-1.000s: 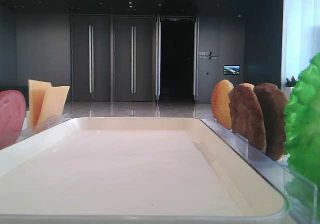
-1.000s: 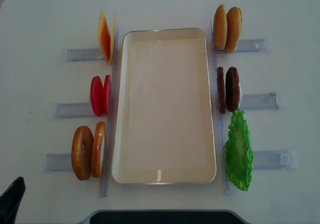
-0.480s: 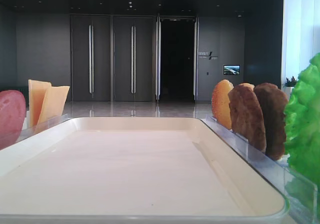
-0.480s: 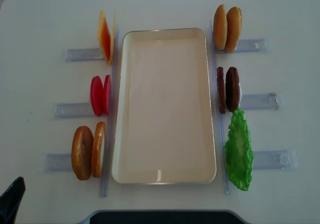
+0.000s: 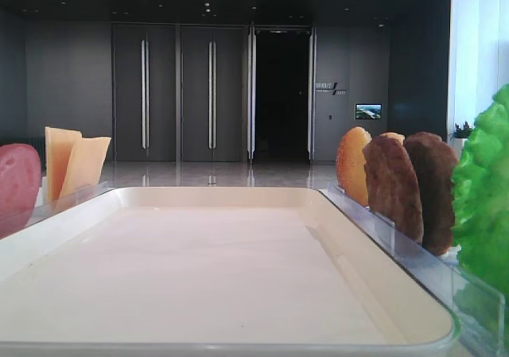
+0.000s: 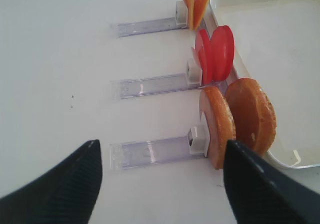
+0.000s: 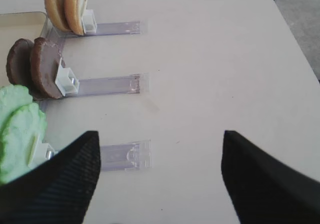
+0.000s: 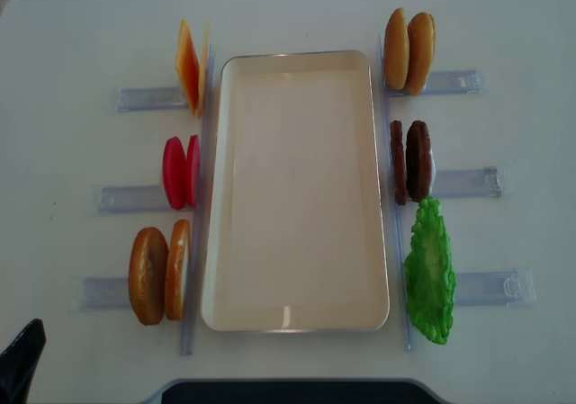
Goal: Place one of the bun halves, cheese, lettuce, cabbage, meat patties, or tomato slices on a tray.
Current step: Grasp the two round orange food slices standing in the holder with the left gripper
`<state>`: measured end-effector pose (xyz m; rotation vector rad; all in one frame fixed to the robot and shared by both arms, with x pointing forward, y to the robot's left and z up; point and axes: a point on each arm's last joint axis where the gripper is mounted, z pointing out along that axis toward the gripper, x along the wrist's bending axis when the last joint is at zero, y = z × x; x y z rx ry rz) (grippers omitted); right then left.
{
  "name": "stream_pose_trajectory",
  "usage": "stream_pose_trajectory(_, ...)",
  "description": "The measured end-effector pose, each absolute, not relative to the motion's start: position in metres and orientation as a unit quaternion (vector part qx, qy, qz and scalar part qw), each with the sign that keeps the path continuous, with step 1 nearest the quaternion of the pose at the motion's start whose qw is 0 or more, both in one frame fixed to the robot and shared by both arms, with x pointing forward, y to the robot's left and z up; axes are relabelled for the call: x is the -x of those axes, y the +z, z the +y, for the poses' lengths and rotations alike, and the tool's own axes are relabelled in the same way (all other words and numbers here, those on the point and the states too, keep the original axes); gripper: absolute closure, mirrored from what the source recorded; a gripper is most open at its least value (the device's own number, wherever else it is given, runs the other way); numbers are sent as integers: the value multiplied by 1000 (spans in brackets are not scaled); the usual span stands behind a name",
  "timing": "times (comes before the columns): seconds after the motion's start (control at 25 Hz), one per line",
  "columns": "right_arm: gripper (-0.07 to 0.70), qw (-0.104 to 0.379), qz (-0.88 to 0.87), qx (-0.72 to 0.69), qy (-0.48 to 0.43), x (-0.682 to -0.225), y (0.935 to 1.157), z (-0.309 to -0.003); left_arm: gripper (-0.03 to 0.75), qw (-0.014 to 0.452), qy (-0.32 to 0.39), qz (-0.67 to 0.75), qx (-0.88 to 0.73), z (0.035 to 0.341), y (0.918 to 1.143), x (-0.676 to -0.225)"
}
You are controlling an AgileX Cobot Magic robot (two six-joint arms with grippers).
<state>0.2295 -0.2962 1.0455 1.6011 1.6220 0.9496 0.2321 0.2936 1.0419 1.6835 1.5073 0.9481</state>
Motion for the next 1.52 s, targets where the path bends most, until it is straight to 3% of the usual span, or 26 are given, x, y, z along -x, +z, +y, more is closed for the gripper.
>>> stream_pose_trajectory(1.0,118,330,620,-612,363,-230,1046,-296,139,349,352,587,-640,292,1042,-233)
stream_pose_trajectory(1.36,118,330,620,-612,363,-230,1046,-296,139,308,290,625,-656,294,1042,-256)
stream_pose_trajectory(1.52,118,330,620,-612,363,-230,1046,-296,139,283,259,639,-667,295,1054,-270)
